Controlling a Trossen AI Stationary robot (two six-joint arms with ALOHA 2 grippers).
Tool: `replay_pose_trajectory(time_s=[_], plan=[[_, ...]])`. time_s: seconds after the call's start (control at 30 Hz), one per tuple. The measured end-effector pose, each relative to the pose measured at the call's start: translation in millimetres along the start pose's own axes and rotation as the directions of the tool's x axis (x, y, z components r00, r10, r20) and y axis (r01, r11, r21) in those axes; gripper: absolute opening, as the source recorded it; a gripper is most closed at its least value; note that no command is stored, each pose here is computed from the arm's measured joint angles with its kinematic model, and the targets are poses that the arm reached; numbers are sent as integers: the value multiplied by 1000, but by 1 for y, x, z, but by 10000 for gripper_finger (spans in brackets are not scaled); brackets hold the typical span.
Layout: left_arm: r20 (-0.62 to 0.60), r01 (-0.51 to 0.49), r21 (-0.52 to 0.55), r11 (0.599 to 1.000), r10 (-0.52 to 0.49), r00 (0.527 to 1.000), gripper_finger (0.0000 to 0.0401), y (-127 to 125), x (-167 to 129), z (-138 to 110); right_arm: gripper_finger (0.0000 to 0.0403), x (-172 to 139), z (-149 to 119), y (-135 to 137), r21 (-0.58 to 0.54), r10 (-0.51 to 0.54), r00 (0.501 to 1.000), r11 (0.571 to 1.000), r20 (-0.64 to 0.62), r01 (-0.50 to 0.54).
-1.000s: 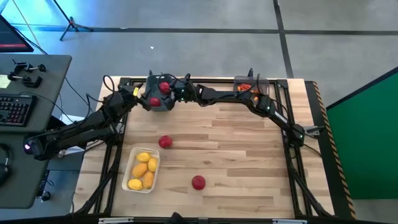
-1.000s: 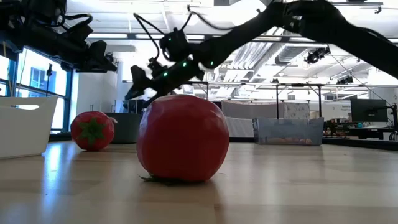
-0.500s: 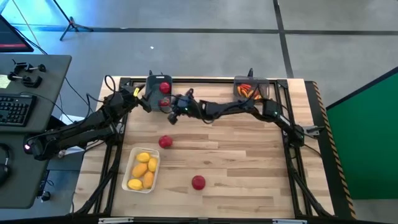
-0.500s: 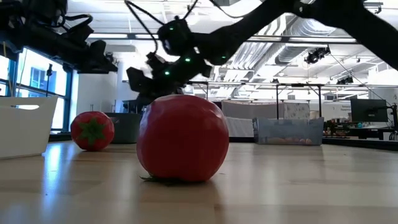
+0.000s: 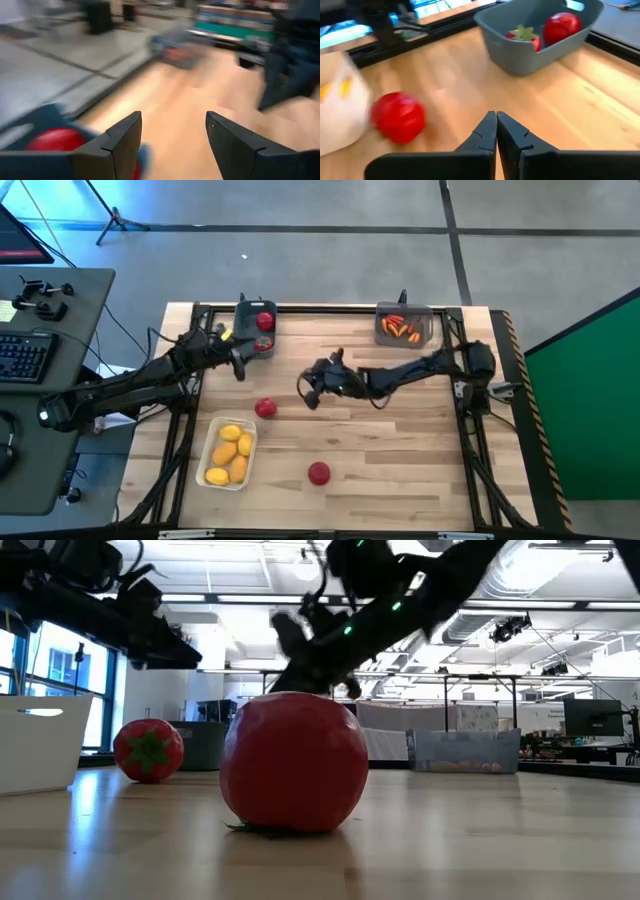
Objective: Sort produce into baskets
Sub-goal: Put the red tomato into the green bin
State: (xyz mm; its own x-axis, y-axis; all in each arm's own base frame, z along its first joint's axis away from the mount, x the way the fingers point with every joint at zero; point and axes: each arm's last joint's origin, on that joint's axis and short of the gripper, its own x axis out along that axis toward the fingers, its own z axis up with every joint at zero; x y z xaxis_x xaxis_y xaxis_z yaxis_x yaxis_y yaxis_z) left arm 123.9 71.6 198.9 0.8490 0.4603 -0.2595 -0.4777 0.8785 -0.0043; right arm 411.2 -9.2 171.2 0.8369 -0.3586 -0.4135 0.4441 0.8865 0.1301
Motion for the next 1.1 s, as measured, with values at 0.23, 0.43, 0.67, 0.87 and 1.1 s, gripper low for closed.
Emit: replay_pose_trajectory(time_s=[0.23,0.43,0.67,0.87,1.1], plan=[[-109,304,21,953,-300,948,171,-26,6,-6,0,-26,-14,10,-53,-75,997,996,0,75],[-213,389,-10,921,-382,899,158,-51,11,-6,0,-27,-20,10,-68,-90,995,994,-34,88],[-476,379,-65,923,-362,801,211,-78,17,4,0,-27,-21,11,-101,-45,997,994,-56,39],[-692,329,-95,940,-300,657,267,-100,23,17,0,-27,-21,12,-134,9,997,991,-78,-19],[-796,306,-35,951,-212,567,312,-122,42,24,0,-27,-22,13,-166,34,995,985,-90,-48]])
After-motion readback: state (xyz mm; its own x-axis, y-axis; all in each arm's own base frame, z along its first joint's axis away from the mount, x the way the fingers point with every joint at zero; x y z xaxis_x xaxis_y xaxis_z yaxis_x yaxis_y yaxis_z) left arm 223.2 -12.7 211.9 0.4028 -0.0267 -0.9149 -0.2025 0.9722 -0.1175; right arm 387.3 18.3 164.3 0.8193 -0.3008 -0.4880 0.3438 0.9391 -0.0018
